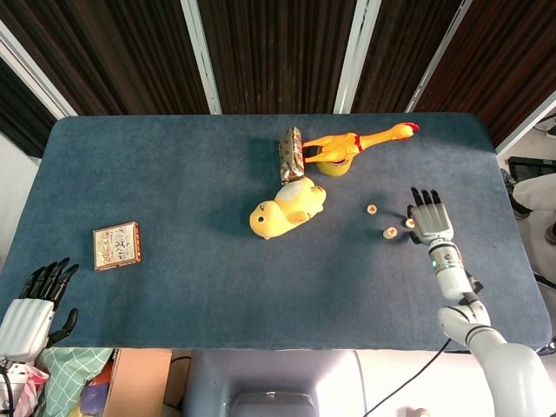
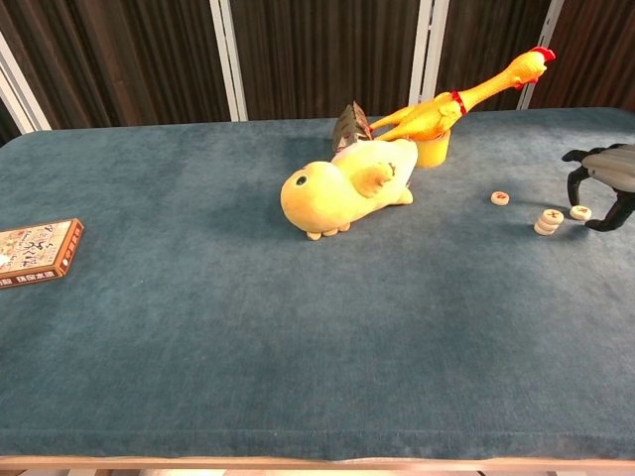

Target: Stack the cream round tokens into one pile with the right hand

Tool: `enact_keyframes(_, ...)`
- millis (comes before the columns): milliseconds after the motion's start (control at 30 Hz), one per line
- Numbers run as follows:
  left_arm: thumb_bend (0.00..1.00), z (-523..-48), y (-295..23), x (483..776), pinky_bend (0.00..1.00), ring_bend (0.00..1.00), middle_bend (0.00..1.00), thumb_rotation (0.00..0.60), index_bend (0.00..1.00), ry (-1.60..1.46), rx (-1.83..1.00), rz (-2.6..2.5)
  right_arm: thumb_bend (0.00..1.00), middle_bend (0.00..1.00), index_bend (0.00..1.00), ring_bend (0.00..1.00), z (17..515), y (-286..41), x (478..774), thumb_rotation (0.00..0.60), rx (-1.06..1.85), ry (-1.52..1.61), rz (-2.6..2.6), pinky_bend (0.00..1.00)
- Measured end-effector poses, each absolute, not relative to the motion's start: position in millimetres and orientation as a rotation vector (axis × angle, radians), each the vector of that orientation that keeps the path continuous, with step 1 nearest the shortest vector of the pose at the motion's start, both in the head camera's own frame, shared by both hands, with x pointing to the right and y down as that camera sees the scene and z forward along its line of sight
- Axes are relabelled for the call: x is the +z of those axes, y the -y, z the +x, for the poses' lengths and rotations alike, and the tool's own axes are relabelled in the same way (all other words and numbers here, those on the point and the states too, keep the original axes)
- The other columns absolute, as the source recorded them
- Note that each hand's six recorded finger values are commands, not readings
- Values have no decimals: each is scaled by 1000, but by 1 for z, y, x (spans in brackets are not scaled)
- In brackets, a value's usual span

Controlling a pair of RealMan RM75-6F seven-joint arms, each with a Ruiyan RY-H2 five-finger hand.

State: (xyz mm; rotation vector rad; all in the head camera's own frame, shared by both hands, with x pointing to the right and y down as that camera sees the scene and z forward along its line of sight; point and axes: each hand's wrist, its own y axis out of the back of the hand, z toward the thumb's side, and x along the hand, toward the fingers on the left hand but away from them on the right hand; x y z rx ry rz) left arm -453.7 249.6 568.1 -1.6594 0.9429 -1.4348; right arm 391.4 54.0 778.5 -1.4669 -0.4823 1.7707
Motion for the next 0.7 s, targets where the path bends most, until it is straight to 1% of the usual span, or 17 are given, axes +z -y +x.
enact_keyframes(300, 464, -454, -249, 569, 97, 0, 0, 600, 0, -941, -1439, -1656, 516, 94, 555, 0, 391, -52, 782, 600, 1783, 476, -1469, 0)
enact_keyframes(700, 463, -454, -249, 568, 97, 0, 0, 600, 0, -947, -1436, -1655, 518, 108, 613, 0, 391, -50, 778, 600, 1762, 521, -1477, 0)
